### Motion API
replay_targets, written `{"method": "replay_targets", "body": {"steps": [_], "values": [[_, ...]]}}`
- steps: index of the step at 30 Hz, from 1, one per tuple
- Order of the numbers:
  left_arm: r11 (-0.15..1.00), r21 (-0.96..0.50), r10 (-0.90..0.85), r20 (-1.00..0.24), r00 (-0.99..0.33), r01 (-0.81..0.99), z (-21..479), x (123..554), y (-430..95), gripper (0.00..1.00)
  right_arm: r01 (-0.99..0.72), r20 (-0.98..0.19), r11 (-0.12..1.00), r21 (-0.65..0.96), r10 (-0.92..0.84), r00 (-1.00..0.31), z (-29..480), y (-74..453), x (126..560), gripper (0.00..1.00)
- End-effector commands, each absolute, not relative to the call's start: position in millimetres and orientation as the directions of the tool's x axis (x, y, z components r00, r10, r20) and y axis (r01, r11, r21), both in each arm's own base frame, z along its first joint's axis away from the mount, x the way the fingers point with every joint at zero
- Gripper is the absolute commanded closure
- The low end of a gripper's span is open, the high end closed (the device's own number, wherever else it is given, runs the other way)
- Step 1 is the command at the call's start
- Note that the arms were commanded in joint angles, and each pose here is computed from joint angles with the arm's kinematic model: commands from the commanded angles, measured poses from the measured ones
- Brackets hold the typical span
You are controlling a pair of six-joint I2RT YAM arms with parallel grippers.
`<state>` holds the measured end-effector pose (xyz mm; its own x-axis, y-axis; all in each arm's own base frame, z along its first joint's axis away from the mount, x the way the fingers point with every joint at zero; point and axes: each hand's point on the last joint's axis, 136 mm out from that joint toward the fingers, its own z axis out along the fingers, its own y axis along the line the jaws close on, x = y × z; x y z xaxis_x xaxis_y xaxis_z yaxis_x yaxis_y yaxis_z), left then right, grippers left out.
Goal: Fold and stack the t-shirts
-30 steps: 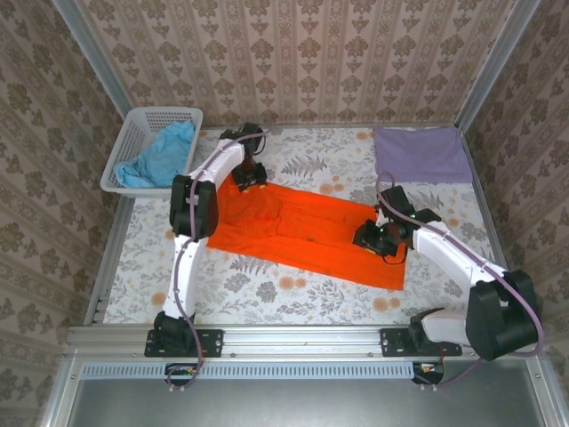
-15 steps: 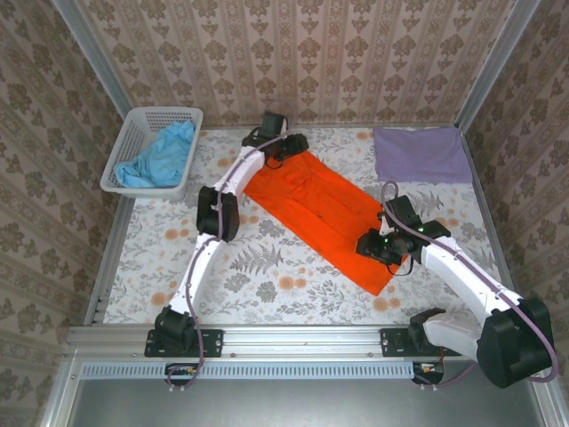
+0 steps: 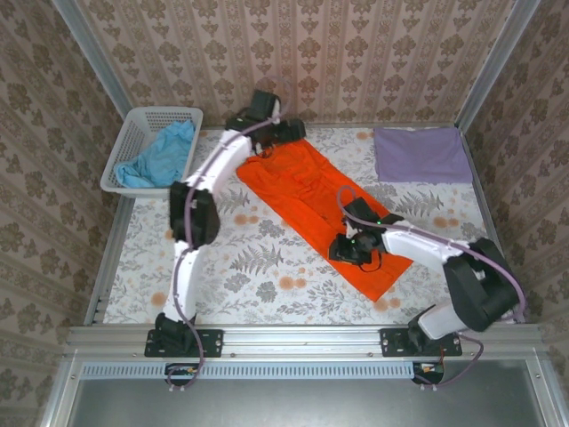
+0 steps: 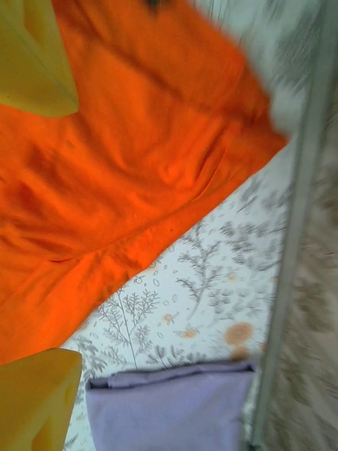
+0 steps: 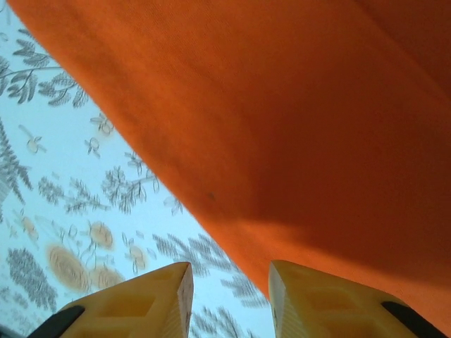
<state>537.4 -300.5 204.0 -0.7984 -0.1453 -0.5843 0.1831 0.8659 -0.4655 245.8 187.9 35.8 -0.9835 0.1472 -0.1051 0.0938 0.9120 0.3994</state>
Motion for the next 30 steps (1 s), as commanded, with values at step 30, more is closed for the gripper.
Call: {"method": "replay_targets", "body": {"steps": [30], "values": [[0.895,-0.334,-0.392,-0.274,-0.878,-0.296,129,367,-84,0.16,-0.197,-0.015,0.812,0.549,-0.226,-0.974,38,459,281,0.58]]}}
